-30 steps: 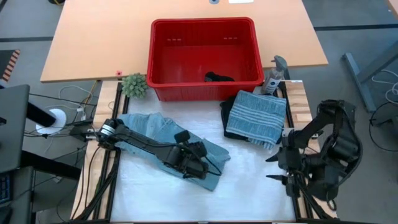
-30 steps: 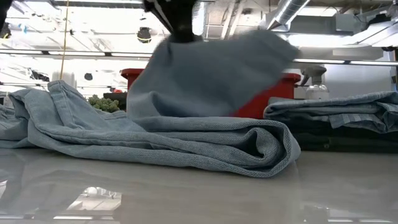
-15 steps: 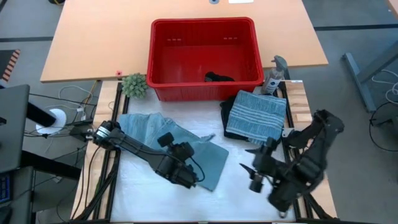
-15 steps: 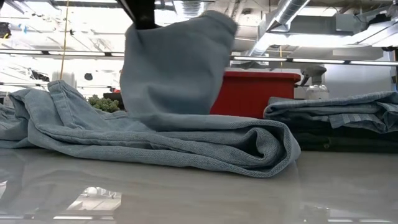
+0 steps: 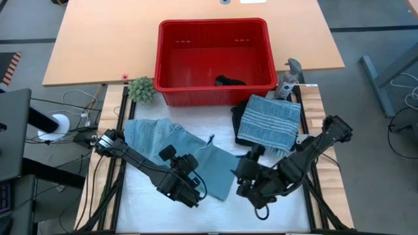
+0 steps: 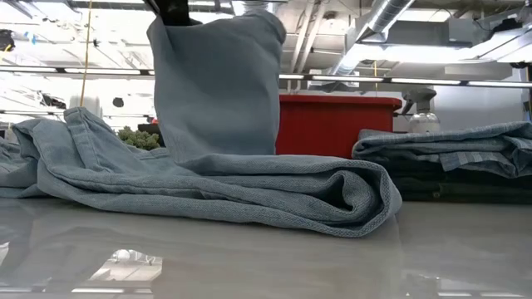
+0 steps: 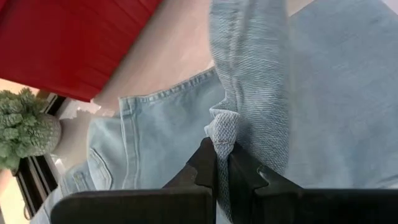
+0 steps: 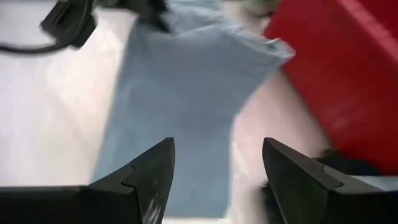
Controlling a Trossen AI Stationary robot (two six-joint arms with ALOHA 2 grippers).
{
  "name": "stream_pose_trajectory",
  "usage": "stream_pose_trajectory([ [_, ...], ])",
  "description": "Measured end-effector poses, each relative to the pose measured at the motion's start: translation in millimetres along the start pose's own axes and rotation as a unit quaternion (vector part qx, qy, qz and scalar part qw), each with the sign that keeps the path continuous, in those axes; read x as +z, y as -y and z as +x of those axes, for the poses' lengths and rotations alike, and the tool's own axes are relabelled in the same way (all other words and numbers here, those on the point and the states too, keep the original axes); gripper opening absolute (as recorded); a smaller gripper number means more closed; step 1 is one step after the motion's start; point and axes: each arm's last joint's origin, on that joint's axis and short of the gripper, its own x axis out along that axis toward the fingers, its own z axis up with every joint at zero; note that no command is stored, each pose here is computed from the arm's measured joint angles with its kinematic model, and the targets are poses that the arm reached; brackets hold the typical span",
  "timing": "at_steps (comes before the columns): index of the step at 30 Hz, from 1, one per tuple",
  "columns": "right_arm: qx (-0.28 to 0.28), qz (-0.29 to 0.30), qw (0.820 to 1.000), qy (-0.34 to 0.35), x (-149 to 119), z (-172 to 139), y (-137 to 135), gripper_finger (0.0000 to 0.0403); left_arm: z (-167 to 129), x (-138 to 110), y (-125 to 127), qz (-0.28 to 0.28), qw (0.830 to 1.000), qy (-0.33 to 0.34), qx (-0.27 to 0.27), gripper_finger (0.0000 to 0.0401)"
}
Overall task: Fold Laundry from Bin
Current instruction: Fold the blue pants
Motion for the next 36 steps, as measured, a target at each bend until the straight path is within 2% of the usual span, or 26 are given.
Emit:
stream_pose_trajectory([
  [7, 0.064, -0.009, 0.998, -0.028, -27, 49, -15, 0.0269, -1, -1, 1, -0.018, 1.000, 0.000, -0.001, 0.0000],
  [13, 0.143, 0.019, 0.989, -0.024, -50, 92, -19, 0.0269, -2, 2, -3, -0.020, 1.000, 0.001, -0.003, 0.0000],
  [19, 0.159, 0.030, 0.986, -0.044, -61, 113, -10, 0.0269, -26, 12, -35, -0.051, 0.998, 0.026, -0.034, 0.0000],
  [24, 0.167, 0.015, 0.985, -0.047, -61, 116, -8, 0.0269, -43, 17, -66, -0.079, 0.994, 0.044, -0.060, 0.0000],
  [28, 0.169, 0.010, 0.985, -0.044, -61, 116, -8, 0.0269, -28, -8, -90, -0.127, 0.991, 0.015, -0.040, 0.0000],
  [31, 0.169, 0.007, 0.985, -0.044, -61, 116, -8, 0.0269, -17, -27, -102, -0.177, 0.983, -0.001, -0.049, 0.0000],
  [36, 0.175, -0.004, 0.983, -0.049, -63, 117, -10, 0.0269, -5, -41, -96, -0.214, 0.973, 0.001, -0.087, 0.0000],
])
